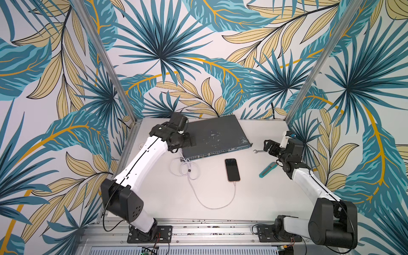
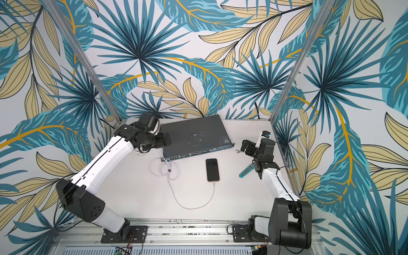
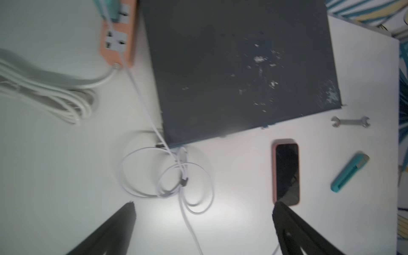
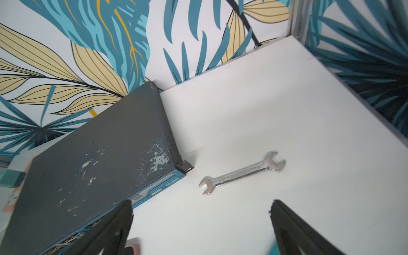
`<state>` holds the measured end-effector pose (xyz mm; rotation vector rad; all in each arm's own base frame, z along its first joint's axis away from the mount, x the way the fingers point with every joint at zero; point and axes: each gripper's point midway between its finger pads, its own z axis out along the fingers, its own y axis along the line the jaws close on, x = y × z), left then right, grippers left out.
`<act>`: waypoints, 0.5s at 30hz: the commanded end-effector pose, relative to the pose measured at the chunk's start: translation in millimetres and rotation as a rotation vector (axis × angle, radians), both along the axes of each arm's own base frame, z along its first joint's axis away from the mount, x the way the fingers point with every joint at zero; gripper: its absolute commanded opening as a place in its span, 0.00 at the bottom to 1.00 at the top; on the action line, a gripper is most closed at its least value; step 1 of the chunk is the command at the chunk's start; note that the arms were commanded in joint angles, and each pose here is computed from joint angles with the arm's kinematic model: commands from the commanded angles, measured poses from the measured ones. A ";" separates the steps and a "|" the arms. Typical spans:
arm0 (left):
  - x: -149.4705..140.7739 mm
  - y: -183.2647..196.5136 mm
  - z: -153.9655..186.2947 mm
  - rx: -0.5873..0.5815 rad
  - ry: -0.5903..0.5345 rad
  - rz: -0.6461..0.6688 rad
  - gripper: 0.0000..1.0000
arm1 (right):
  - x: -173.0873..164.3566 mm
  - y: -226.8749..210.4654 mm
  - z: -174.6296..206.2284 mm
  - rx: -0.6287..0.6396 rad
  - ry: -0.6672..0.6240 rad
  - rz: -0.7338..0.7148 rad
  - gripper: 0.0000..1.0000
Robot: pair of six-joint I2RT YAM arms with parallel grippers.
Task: Plug the charging cable into the phone
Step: Reset both arms
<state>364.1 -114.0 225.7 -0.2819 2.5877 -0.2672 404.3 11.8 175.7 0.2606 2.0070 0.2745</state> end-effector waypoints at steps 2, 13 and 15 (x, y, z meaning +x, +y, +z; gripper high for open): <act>11.1 58.2 -17.0 0.136 -0.130 0.082 1.00 | -8.6 -33.2 -0.3 -0.172 -0.148 -0.118 1.00; 17.7 136.6 -51.7 0.297 -0.357 0.128 1.00 | -36.2 -30.8 -11.3 -0.272 -0.446 -0.101 1.00; 20.7 140.3 -52.1 0.342 -0.442 0.098 1.00 | -44.0 -26.6 -16.0 -0.275 -0.490 -0.082 1.00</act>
